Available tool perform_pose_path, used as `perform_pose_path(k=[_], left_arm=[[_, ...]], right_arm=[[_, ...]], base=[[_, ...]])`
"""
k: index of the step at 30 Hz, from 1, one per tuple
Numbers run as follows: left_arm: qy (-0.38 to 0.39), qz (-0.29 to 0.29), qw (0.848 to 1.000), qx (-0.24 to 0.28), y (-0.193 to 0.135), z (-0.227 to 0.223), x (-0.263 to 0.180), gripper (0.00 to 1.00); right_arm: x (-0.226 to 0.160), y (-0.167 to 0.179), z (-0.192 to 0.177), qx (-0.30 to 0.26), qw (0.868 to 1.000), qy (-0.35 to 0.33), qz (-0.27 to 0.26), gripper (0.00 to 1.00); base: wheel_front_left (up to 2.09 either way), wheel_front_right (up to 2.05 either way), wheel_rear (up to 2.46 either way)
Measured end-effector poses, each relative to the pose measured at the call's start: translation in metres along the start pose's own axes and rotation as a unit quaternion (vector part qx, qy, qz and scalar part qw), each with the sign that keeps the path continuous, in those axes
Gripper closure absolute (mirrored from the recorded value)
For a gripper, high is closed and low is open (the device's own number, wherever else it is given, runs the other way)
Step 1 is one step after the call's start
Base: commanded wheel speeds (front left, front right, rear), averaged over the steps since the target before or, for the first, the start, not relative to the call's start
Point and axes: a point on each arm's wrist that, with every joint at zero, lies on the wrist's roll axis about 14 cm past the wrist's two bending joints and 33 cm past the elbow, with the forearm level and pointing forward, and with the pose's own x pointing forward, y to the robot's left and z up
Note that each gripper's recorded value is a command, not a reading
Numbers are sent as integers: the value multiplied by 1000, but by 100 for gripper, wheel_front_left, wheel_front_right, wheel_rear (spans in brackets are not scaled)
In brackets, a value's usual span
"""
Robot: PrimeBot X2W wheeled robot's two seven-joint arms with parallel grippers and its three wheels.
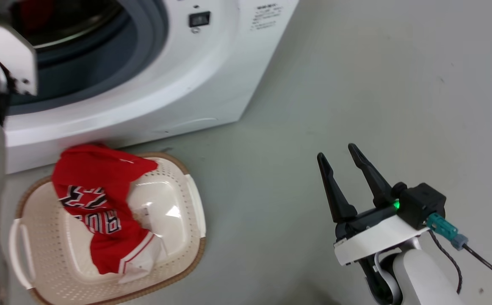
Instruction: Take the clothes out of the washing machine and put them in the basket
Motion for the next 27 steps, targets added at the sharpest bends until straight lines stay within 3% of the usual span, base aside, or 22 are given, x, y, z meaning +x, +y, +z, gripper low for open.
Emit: perform_pose_path(k=[7,13,16,17,22,25,26,27], left_arm=[[82,-8,996,25,6,-19,38,0],[177,-7,984,29,10,-48,56,0],[218,-1,976,24,16,-58,61,0],[260,1,966,19,18,-69,62,0],[326,5,945,11,21,-86,58,0],[350,2,937,-2,19,-89,56,88],[354,1,935,-5,18,-89,56,100],[357,0,934,-7,18,-88,57,100]], right_arm=[[2,-13,-6,10,1000,9,-20,0],[-1,-20,-15,13,999,24,-33,0],[-2,-23,-19,12,999,30,-38,0],[-4,-26,-22,13,998,36,-43,0],[-3,-27,-24,12,998,40,-45,0],[-3,-27,-25,13,998,40,-45,0],[-3,-27,-25,13,998,41,-44,0],[-3,-26,-26,13,998,42,-44,0]], base=[[0,0,0],[0,0,0],[0,0,0],[0,0,0],[0,0,0],[0,0,0],[0,0,0],[0,0,0]])
